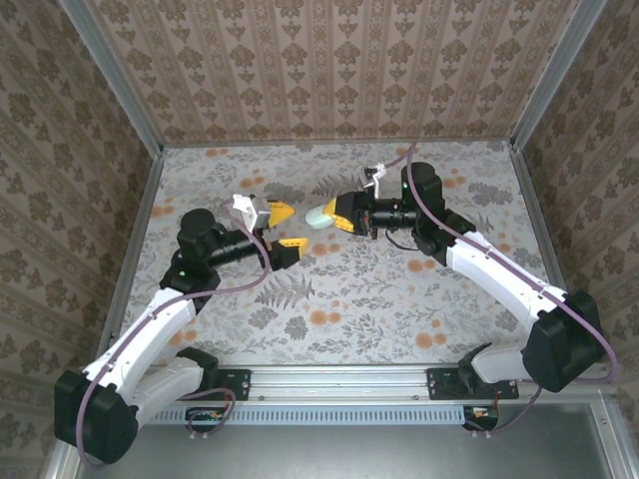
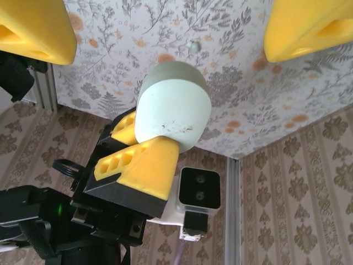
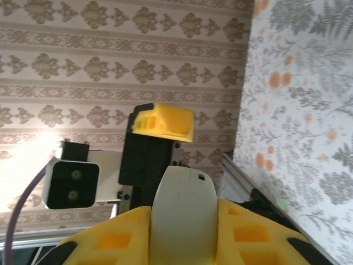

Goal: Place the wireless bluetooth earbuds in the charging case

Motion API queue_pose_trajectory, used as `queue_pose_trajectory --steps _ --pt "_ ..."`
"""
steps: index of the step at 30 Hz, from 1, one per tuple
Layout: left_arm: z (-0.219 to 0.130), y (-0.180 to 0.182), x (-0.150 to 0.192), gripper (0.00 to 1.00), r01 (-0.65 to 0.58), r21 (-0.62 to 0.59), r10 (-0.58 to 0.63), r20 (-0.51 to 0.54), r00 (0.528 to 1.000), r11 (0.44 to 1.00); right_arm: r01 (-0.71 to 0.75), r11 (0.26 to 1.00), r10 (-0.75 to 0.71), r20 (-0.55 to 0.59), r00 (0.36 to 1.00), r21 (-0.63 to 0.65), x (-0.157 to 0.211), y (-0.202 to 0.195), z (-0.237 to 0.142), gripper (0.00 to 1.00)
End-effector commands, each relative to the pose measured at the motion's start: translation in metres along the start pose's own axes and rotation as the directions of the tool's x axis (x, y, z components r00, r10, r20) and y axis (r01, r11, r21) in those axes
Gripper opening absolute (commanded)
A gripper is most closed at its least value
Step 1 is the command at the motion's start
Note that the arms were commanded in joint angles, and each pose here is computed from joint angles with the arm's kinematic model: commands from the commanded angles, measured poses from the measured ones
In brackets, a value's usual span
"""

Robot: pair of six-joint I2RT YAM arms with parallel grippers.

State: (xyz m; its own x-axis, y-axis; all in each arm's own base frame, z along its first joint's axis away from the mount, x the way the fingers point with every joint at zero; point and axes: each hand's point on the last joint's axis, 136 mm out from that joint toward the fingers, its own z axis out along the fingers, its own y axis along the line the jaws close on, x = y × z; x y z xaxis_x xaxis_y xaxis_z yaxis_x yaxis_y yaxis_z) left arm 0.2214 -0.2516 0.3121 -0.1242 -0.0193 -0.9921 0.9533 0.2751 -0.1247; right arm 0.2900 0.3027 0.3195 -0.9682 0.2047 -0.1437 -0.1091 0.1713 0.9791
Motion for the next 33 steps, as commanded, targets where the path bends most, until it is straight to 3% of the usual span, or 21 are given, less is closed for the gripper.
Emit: queue_pose_trajectory --steps 1,20,29,33 --pt "0.009 -0.016 -0.023 0.87 -0.041 0.083 0.035 0.078 0.996 0.996 0.029 0.991 -0.031 -0.017 0.999 -0.128 0.003 0.043 0.0 0.24" --pt "0.023 -0.011 -0.039 0.72 -0.028 0.095 0.015 0.137 0.99 0.995 0.003 0.988 -0.007 -0.028 1.0 -0.156 0.008 0.043 0.0 0.26" --pt "0.022 -0.008 -0.04 0.59 -0.026 0.086 0.013 0.147 0.989 0.996 -0.005 0.987 -0.001 -0.037 0.999 -0.159 0.01 0.041 0.0 0.26" --pt "0.023 -0.008 -0.038 0.47 -0.022 0.094 0.008 0.142 0.99 0.995 -0.009 0.987 0.003 -0.038 0.999 -0.159 0.01 0.04 0.0 0.26"
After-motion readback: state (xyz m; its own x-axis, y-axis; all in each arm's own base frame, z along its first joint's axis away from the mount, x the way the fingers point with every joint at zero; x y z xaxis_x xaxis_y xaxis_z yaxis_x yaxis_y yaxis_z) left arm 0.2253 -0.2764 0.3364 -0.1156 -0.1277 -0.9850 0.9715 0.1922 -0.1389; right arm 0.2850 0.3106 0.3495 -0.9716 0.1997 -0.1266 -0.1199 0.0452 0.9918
